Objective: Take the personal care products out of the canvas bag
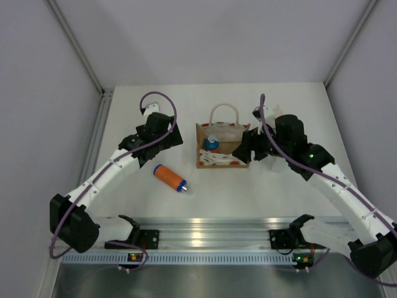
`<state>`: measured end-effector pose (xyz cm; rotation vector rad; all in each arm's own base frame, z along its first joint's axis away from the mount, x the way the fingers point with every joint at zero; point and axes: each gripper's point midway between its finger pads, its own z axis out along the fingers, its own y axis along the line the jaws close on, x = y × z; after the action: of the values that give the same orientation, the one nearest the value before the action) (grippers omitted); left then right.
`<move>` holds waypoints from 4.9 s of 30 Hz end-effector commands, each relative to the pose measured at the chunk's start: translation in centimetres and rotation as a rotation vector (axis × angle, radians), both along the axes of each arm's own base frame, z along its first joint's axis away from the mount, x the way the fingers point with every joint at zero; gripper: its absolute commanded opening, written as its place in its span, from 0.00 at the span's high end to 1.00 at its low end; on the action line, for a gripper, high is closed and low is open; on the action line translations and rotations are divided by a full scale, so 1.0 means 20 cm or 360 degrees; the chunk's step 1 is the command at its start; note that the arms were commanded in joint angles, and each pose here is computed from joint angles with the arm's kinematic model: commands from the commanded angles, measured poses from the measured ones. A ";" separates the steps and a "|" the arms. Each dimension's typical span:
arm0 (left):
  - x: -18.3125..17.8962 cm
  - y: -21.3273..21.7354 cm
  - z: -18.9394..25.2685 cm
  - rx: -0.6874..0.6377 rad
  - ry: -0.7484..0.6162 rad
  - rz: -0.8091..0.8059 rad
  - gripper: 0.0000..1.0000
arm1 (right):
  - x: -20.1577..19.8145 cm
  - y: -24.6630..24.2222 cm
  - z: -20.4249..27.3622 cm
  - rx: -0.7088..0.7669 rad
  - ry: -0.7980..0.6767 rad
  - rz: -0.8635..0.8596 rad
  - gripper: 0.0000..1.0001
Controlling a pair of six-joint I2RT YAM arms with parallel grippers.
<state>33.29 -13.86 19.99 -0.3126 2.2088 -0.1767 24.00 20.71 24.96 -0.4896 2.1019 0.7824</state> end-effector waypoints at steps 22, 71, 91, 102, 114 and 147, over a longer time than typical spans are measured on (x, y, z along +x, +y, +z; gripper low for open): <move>-0.64 0.19 -0.69 -0.0342 0.0690 0.0704 0.02 | -0.08 0.11 0.29 -0.0008 -0.0438 -0.0049 0.32; -0.44 -0.07 0.39 -0.1871 0.0196 0.0912 1.00 | -0.23 0.87 0.51 0.0814 -0.0373 0.0033 0.24; -0.44 -0.12 0.48 -0.1961 0.0228 0.0837 1.00 | -0.25 1.13 0.34 0.0831 -0.0151 0.0172 0.24; -0.43 -0.12 0.49 -0.1965 0.0223 0.0855 1.00 | -0.25 1.18 0.33 0.0875 -0.0110 0.0184 0.39; -0.42 -0.10 0.47 -0.1952 0.0198 0.0880 1.00 | -0.26 1.19 0.35 0.0909 -0.0074 0.0163 0.88; -0.56 -0.02 0.08 -0.1236 0.0209 0.0521 0.02 | -0.22 0.67 0.01 -0.0136 -0.0172 -0.0020 1.00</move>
<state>21.93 -14.69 21.96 -1.2477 2.0733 -0.9067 19.82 36.17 20.40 -0.5803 2.1390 0.6549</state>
